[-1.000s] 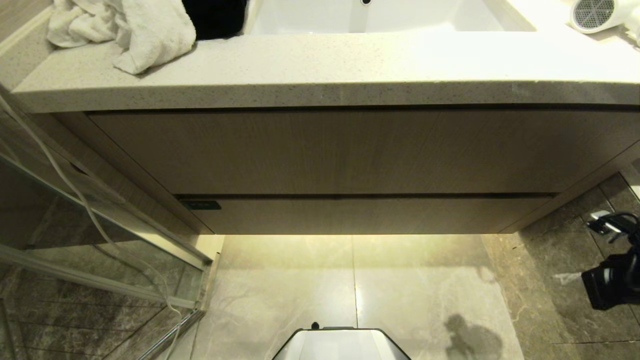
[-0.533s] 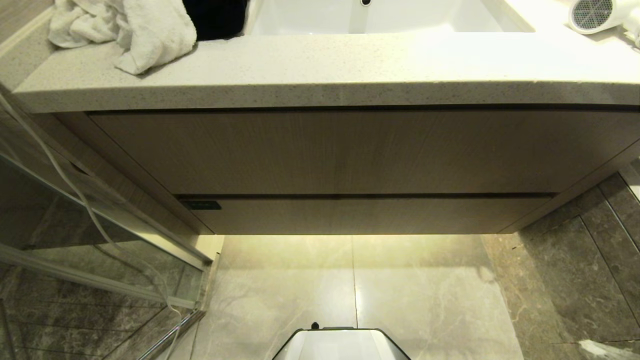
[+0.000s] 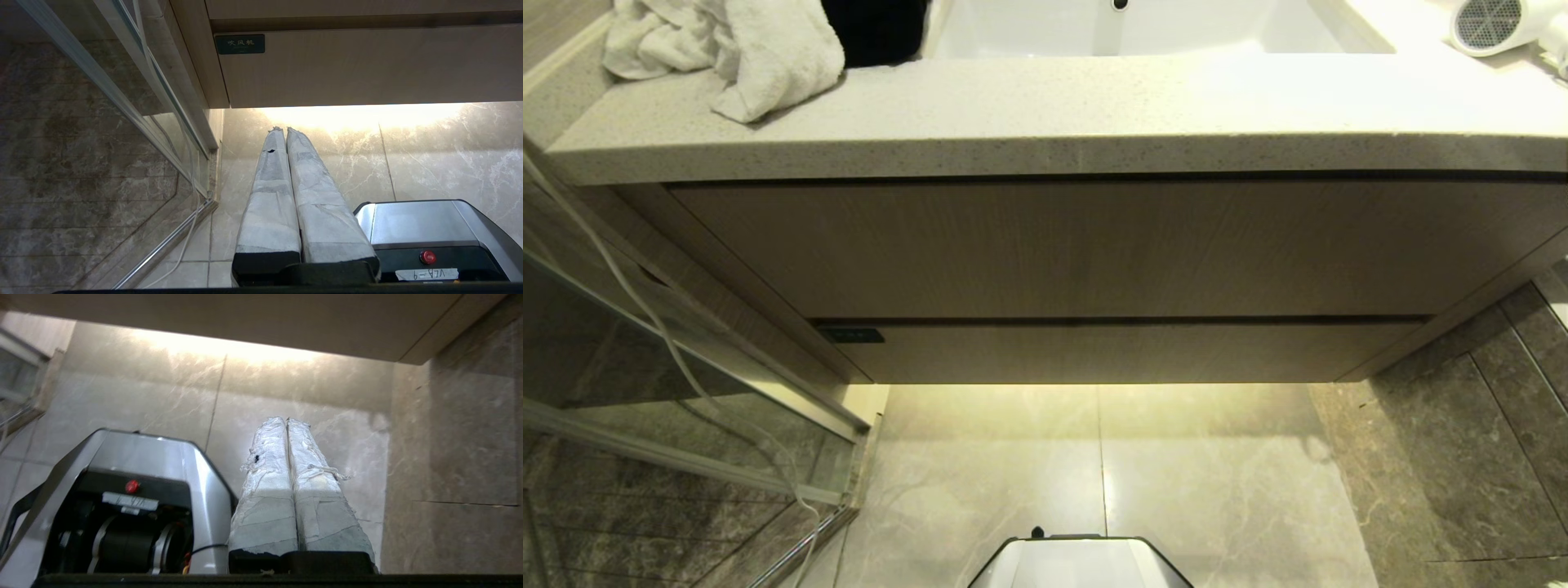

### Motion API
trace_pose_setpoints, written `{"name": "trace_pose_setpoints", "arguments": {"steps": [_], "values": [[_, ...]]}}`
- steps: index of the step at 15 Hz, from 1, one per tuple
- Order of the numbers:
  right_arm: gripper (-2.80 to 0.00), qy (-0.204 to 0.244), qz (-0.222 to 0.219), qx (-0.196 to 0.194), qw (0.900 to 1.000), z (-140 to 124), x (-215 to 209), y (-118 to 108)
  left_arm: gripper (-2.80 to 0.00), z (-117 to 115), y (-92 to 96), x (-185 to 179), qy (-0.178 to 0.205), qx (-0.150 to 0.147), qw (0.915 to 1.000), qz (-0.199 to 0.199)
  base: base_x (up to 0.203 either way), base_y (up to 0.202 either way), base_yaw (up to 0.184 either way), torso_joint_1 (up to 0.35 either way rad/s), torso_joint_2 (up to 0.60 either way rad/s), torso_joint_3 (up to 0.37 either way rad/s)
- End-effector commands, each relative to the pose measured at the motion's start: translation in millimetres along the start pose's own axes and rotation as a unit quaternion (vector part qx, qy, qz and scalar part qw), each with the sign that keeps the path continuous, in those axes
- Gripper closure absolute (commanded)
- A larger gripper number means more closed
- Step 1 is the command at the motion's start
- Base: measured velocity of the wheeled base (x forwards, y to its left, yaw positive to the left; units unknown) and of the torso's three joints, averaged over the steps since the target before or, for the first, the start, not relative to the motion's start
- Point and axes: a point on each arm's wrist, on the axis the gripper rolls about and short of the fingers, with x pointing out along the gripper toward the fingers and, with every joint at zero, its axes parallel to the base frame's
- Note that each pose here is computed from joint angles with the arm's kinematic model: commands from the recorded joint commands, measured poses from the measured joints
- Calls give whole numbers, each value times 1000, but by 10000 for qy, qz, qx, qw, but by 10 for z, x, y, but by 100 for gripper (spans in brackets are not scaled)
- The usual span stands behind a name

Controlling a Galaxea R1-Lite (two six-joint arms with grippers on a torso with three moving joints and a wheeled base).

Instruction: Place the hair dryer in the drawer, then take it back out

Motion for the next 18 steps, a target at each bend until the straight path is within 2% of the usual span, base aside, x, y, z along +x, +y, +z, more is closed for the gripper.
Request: {"name": "trace_pose_setpoints", "arguments": {"steps": [1, 4, 7, 10, 11, 18], "values": [[0, 31, -54, -17, 10000, -21, -5, 0, 0, 0, 0, -1, -8, 0, 10000, 2, 0, 0, 0, 0, 0, 0], [0, 23, -308, 14, 9995, -82, -48, 6, 0, 0, 0, -1, -8, 0, 10000, 3, 0, 0, 0, 0, 0, 0], [0, -382, -476, -8, 9981, -138, -150, 18, 0, 0, 0, -1, -7, 0, 10000, 0, 0, 0, 0, 0, 0, 0], [0, -1060, -587, -36, 9926, -184, -259, 33, 0, 0, 0, 0, -1, 0, 10000, 2, 0, 0, 0, 0, 0, 0], [0, -1154, -617, -14, 9914, -184, -266, 34, 0, 0, 0, -1, -9, 0, 10000, 0, 0, 0, 0, 0, 0, 0], [0, -1134, -602, 121, 9917, -187, -263, 35, 0, 0, 0, -1, -9, 0, 10000, 0, 0, 0, 0, 0, 0, 0]]}}
